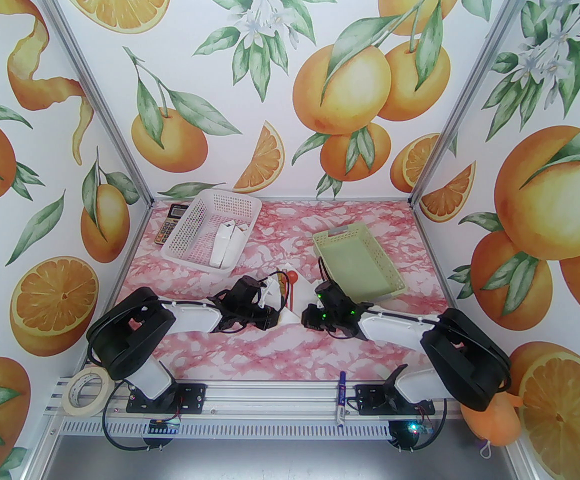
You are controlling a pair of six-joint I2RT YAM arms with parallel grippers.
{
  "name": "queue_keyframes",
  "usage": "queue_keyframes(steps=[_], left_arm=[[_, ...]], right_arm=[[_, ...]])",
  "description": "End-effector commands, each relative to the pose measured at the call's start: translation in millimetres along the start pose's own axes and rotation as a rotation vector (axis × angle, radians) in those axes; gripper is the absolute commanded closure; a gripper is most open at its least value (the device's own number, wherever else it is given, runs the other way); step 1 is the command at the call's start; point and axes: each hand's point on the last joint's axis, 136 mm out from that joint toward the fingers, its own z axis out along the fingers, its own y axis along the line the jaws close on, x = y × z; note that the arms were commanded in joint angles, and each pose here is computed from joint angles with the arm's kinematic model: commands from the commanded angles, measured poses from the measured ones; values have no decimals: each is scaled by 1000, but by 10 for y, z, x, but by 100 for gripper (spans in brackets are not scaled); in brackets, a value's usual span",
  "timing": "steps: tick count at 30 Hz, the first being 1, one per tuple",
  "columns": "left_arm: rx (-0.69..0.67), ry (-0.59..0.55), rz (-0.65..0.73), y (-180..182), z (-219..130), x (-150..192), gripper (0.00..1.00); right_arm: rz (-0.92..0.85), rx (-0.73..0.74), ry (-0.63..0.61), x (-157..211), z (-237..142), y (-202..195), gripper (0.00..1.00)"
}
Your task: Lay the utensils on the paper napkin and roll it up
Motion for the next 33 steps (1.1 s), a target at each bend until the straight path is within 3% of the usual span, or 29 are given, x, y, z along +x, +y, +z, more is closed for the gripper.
queue_keyframes(steps=[1,9,17,33], left_arm=[[-72,47,-27,179,-25,184,90],[-69,45,-29,172,-18,165,90],[-67,47,-29,171,-15,168,90],[-71,42,-22,153,-44,139,89]], right_arm=[[-10,32,-3,6,-77,-66,100],[-60,-51,-41,-159,-240,325,100],[-73,-149,-16,-140,-102,622,100],[-48,-59,30,-55,187,383,100]])
